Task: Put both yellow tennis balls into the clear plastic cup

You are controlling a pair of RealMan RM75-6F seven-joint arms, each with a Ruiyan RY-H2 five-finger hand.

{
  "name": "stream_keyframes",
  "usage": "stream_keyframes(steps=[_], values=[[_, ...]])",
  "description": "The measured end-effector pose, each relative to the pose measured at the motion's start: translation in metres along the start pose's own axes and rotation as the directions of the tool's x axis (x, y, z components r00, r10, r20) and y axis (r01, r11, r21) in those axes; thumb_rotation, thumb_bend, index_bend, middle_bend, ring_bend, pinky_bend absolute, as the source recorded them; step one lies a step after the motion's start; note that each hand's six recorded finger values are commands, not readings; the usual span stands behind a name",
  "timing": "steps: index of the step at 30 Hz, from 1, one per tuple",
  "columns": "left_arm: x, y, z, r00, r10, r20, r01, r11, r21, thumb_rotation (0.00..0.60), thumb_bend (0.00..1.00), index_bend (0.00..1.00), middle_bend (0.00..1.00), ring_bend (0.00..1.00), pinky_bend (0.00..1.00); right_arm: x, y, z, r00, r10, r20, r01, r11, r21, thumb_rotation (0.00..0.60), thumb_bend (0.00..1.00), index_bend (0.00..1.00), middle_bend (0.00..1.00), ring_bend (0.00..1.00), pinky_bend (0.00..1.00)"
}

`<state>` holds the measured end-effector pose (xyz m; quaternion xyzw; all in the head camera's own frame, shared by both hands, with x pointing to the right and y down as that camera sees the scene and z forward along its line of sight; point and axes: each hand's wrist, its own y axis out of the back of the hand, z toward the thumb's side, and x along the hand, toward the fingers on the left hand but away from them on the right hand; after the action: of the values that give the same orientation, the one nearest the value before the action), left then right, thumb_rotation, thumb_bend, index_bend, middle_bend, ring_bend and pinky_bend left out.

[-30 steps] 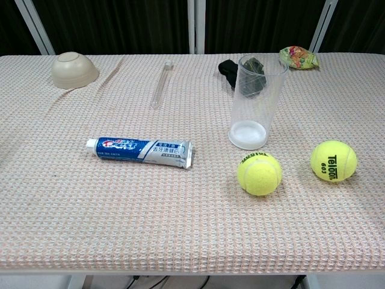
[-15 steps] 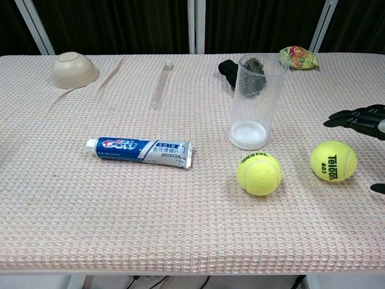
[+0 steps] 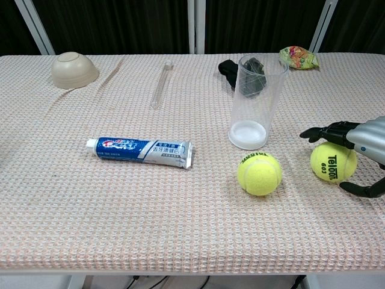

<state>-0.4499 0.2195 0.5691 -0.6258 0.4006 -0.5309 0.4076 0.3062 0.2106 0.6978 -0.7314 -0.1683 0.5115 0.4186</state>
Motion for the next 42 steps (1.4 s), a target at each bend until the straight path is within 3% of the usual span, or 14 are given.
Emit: stream_keyframes(steps=[3,6,10,13,16,20,24,26,32,37,40,42], values=[[0.0,0.0,0.0,1.0,0.0,0.0,0.0,1.0,-0.004,0.6,0.09,0.01,0.0,0.0,0.0,-0.001,0.0,0.0,1.0,-0.011,-0.002,0.011,1.0,0.007,0.6,0.36,0.46,0.4,0.39,0.57],[-0.001,0.001,0.0,1.0,0.003,0.001,-0.003,1.0,-0.007,0.6,0.09,0.01,0.0,0.0,0.0,-0.001,0.004,-0.001,0.999,-0.039,0.0,0.039,0.999,0.007,0.6,0.37,0.53,0.45,0.43,0.61],[-0.001,0.002,0.0,1.0,0.006,0.001,-0.006,1.0,-0.008,0.6,0.09,0.01,0.0,0.0,0.0,0.002,0.019,-0.006,0.995,-0.098,0.011,0.098,0.995,-0.003,0.6,0.37,0.54,0.45,0.44,0.61],[-0.001,0.002,0.0,1.0,0.007,0.003,-0.007,1.0,-0.008,0.6,0.09,0.01,0.0,0.0,0.0,0.005,0.042,-0.011,0.985,-0.173,0.024,0.174,0.985,-0.015,0.6,0.37,0.54,0.45,0.44,0.61],[-0.002,0.002,0.001,1.0,0.005,0.006,-0.005,1.0,-0.005,0.6,0.09,0.01,0.0,0.0,0.0,0.007,0.075,-0.014,0.96,-0.277,0.032,0.278,0.96,-0.029,0.6,0.37,0.54,0.45,0.44,0.61],[-0.003,0.002,0.003,1.0,0.006,0.012,-0.006,1.0,-0.003,0.6,0.09,0.01,0.0,0.0,0.0,0.003,0.124,-0.007,0.905,-0.426,0.001,0.426,0.905,-0.005,0.6,0.37,0.54,0.45,0.44,0.61],[-0.003,0.002,0.002,1.0,0.004,0.006,-0.004,1.0,0.0,0.6,0.09,0.01,0.0,0.0,0.0,-0.009,0.151,0.009,0.874,-0.483,-0.05,0.483,0.876,-0.004,0.6,0.37,0.54,0.45,0.44,0.61],[-0.003,0.002,0.001,1.0,-0.002,0.003,0.002,1.0,0.001,0.6,0.09,0.01,0.0,0.0,0.0,-0.017,0.156,0.015,0.879,-0.472,-0.065,0.473,0.881,-0.008,0.6,0.36,0.54,0.45,0.43,0.61],[-0.003,0.002,0.0,1.0,-0.004,0.001,0.004,1.0,0.001,0.6,0.09,0.01,0.0,0.0,0.0,-0.048,0.16,0.027,0.919,-0.388,-0.062,0.388,0.922,-0.015,0.6,0.36,0.54,0.44,0.43,0.61],[-0.002,0.002,-0.002,1.0,-0.011,-0.002,0.011,1.0,-0.005,0.6,0.09,0.01,0.0,0.0,0.0,-0.069,0.163,0.036,0.936,-0.349,-0.055,0.348,0.937,-0.024,0.6,0.35,0.49,0.41,0.43,0.59],[-0.002,0.003,-0.002,1.0,-0.008,0.0,0.008,1.0,-0.01,0.6,0.09,0.01,0.0,0.0,0.0,-0.075,0.161,0.039,0.944,-0.324,-0.06,0.322,0.946,-0.034,0.6,0.29,0.34,0.31,0.29,0.42],[-0.002,0.003,-0.003,1.0,-0.008,-0.001,0.008,1.0,-0.012,0.6,0.09,0.01,0.0,0.0,0.0,-0.075,0.16,0.039,0.946,-0.317,-0.062,0.314,0.948,-0.049,0.6,0.22,0.2,0.22,0.14,0.23]])
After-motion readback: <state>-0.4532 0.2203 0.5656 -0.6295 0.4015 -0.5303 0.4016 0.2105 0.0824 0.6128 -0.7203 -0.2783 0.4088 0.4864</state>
